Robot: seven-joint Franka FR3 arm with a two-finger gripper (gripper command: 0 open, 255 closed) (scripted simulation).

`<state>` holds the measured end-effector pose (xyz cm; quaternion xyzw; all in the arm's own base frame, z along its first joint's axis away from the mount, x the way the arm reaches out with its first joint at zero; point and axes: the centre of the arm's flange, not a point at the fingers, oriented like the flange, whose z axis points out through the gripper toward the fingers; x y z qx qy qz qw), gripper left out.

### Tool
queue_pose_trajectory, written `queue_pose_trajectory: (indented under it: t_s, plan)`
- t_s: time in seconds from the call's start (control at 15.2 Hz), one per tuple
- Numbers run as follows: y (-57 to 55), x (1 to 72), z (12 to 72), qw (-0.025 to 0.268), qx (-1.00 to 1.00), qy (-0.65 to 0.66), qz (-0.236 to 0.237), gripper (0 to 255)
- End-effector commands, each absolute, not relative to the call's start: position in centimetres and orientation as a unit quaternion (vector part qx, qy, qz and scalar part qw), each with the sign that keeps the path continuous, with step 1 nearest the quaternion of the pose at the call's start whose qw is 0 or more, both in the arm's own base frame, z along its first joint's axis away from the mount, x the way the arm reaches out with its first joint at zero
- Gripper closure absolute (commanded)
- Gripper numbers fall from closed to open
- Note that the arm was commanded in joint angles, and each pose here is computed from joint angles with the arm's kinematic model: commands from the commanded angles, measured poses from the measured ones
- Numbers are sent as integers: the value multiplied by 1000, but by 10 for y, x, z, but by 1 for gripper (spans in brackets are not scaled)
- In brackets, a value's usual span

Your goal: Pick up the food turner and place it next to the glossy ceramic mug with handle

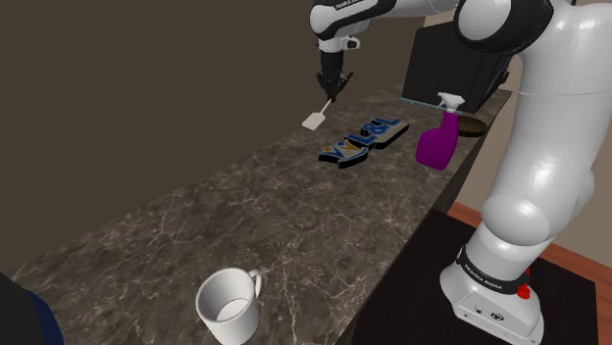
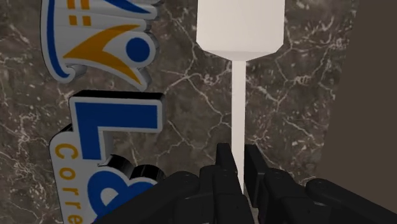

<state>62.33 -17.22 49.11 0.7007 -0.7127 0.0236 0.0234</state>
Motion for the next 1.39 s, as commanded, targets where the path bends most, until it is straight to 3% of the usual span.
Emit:
queue_pose_trajectory:
  t_s: [0.0,1.32]
  plan:
    - [-173,624,502,23,701,-713,23,255]
    - [17,481,512,23,701,-713,23,255]
